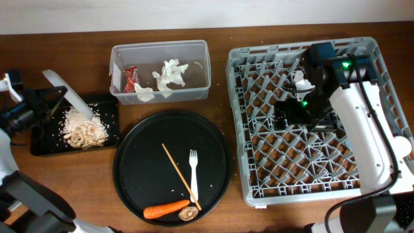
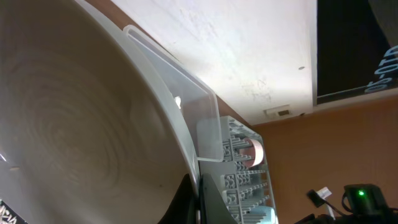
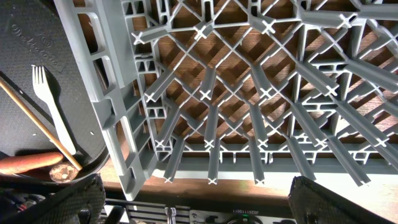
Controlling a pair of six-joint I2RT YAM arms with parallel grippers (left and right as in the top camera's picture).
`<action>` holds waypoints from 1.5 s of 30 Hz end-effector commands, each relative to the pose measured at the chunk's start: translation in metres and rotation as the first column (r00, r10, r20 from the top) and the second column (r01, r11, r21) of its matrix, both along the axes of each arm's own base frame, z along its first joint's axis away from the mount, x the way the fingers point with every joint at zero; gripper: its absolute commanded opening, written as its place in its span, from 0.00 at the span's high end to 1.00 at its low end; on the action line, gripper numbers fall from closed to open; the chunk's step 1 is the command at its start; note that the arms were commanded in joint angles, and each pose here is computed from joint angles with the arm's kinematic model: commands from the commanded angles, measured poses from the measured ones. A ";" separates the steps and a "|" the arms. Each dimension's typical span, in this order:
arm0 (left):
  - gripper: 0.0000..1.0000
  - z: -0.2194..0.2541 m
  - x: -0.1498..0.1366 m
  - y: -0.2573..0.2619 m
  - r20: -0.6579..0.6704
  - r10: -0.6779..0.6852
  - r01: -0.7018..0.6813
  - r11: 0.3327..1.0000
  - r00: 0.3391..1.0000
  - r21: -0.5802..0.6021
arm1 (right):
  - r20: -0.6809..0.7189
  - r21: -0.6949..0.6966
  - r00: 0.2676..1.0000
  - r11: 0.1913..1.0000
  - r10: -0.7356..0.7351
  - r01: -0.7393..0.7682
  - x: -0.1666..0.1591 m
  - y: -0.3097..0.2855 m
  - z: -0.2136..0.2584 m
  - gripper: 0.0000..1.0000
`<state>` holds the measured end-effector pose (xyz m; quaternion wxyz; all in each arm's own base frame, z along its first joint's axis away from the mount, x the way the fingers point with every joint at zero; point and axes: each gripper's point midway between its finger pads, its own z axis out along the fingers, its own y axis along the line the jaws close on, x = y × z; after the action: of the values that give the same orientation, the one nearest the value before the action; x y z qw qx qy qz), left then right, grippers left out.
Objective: Sort waste into correct bins and load items into the dishwasher rack
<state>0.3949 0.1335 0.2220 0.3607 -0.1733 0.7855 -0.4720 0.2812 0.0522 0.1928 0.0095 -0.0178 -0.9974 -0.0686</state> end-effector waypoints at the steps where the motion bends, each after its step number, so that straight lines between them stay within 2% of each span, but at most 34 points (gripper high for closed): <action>1: 1.00 0.007 0.000 0.000 0.070 -0.039 0.038 0.999 0.997 0.003 | -0.005 -0.006 1.000 1.000 -0.006 0.006 -0.002 -0.002 0.000 0.02; 2: 1.00 0.008 -0.002 -0.004 0.058 -0.041 0.044 0.998 0.997 -0.036 | -0.006 -0.006 1.000 1.000 -0.006 0.006 -0.002 -0.002 0.000 0.02; 5: 1.00 0.002 0.000 0.002 0.015 -0.012 0.012 1.000 1.000 -0.013 | -0.006 -0.006 1.000 1.000 -0.006 0.006 -0.002 -0.002 0.000 0.02; 11: 1.00 0.018 -0.012 -0.013 0.023 -0.038 0.038 0.999 0.999 -0.033 | -0.005 -0.014 1.000 1.000 -0.006 0.006 -0.002 -0.004 0.000 0.02; 12: 1.00 0.027 -0.017 -0.021 0.034 -0.048 0.048 0.999 0.998 0.003 | -0.005 -0.014 1.000 1.000 -0.006 0.006 -0.002 -0.004 0.000 0.02; 15: 1.00 0.050 -0.036 -0.070 -0.040 -0.069 0.077 0.960 0.997 0.271 | -0.005 -0.014 1.000 1.000 -0.007 0.007 -0.002 -0.004 0.000 0.02; 16: 1.00 0.055 -0.041 -0.087 -0.050 -0.090 0.102 0.940 0.995 0.325 | -0.005 -0.014 1.000 1.000 -0.006 0.006 -0.002 -0.004 0.000 0.02; 18: 1.00 0.059 -0.056 -0.137 -0.092 -0.173 0.196 0.868 0.981 0.456 | -0.005 -0.014 1.000 1.000 -0.006 0.006 -0.002 -0.004 0.000 0.02; 19: 1.00 0.046 -0.069 -0.167 -0.178 -0.218 0.281 0.786 0.960 0.550 | -0.005 -0.014 1.000 1.000 -0.006 0.006 -0.002 -0.004 0.000 0.02; 22: 1.00 0.002 -0.097 -0.225 -0.399 -0.289 0.490 0.601 0.870 0.632 | -0.005 -0.014 1.000 1.000 -0.006 0.006 -0.002 -0.004 0.000 0.02; 24: 1.00 -0.034 -0.114 -0.257 -0.512 -0.330 0.607 0.509 0.793 0.611 | -0.006 -0.013 1.000 1.000 -0.006 0.006 -0.002 -0.003 0.000 0.01; 29: 1.00 -0.138 -0.144 -0.301 -0.732 -0.339 0.800 0.361 0.591 0.479 | -0.005 -0.014 1.000 1.000 -0.006 0.006 -0.002 -0.004 0.000 0.02; 31: 1.00 -0.154 -0.146 -0.309 -0.756 -0.340 0.824 0.326 0.560 0.464 | -0.005 -0.014 1.000 1.000 -0.006 0.006 -0.002 -0.004 0.000 0.02; 32: 0.96 -0.158 -0.147 -0.308 -0.764 -0.330 0.829 0.308 0.554 0.467 | -0.005 -0.014 1.000 1.000 -0.006 0.006 -0.002 -0.004 0.000 0.02; 33: 0.67 -0.158 -0.148 -0.308 -0.766 -0.330 0.830 0.306 0.551 0.465 | -0.005 -0.014 1.000 1.000 -0.006 0.006 -0.002 -0.004 0.000 0.02; 34: 0.33 -0.156 -0.147 -0.308 -0.765 -0.330 0.829 0.308 0.553 0.467 | -0.005 -0.014 1.000 1.000 -0.006 0.006 -0.002 -0.004 0.000 0.02; 35: 0.20 -0.150 -0.145 -0.308 -0.763 -0.330 0.827 0.309 0.556 0.469 | -0.005 -0.014 1.000 1.000 -0.003 0.003 -0.002 -0.004 0.000 0.02; 37: 0.18 -0.123 -0.131 -0.287 -0.758 -0.260 0.797 0.290 0.598 0.529 | -0.005 -0.013 1.000 1.000 -0.002 0.002 -0.002 -0.003 0.000 0.02; 39: 0.18 -0.088 -0.116 -0.268 -0.705 -0.215 0.732 0.310 0.676 0.607 | -0.004 -0.012 1.000 1.000 0.013 -0.013 -0.002 -0.003 0.000 0.02; 40: 0.18 -0.060 -0.108 -0.248 -0.641 -0.181 0.656 0.372 0.746 0.657 | -0.002 -0.009 1.000 1.000 0.026 -0.026 -0.002 -0.002 0.000 0.02; 41: 0.02 -0.048 -0.106 -0.233 -0.613 -0.146 0.610 0.415 0.777 0.674 | -0.002 0.008 0.999 0.999 0.033 -0.033 -0.003 0.002 0.001 0.02; 42: 0.01 -0.030 -0.104 -0.193 -0.572 -0.037 0.508 0.510 0.820 0.694 | 0.009 0.049 0.997 0.996 0.077 -0.077 -0.003 0.021 0.002 0.02; 44: 0.01 -0.018 -0.107 -0.150 -0.551 0.089 0.402 0.589 0.830 0.701 | 0.049 0.068 0.983 0.982 0.176 -0.179 -0.003 0.054 0.003 0.02; 45: 0.01 -0.017 -0.112 -0.120 -0.562 0.193 0.330 0.642 0.805 0.692 | 0.096 0.072 0.958 0.958 0.270 -0.277 -0.004 0.087 0.004 0.02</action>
<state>0.2881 -0.0309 0.1966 0.1105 -0.0128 0.9930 -0.0401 0.2850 0.0911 0.1939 -0.0109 0.0488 -0.9950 -0.0863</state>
